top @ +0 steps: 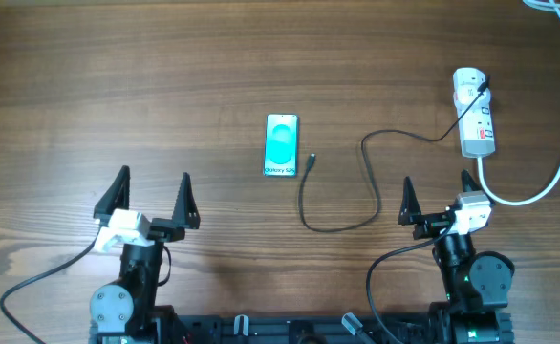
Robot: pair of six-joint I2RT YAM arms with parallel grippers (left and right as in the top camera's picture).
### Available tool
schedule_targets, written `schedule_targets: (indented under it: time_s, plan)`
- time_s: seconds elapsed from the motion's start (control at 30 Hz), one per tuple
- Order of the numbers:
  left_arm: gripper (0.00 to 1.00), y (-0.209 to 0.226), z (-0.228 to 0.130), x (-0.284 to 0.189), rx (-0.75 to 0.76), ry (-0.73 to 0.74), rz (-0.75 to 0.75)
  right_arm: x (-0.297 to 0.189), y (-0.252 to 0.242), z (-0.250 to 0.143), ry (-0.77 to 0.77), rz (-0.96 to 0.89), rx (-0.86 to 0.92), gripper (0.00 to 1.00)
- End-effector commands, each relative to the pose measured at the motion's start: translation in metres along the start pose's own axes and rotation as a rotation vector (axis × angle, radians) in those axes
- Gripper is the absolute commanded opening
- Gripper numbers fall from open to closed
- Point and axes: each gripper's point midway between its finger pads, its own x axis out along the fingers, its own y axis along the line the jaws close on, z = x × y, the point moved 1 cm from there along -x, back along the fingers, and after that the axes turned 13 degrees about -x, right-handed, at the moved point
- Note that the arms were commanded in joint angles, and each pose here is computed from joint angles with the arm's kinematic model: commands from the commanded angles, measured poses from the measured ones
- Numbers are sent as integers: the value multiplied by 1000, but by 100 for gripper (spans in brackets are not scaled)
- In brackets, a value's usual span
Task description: Plug charger to phone and switch on socket
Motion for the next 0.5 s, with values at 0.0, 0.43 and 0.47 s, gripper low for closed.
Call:
schedule_targets:
  time_s: [0.0, 0.43, 0.47]
  plan:
    - [100, -14, 37, 4, -34, -34, -18, 0, -3, 0, 0, -18, 10, 100]
    - [100, -89, 64, 54, -264, 643, -211, 0, -3, 0, 0, -18, 10, 100]
    - [100, -87, 58, 54, -287, 670, -194, 0, -3, 0, -1, -19, 10, 100]
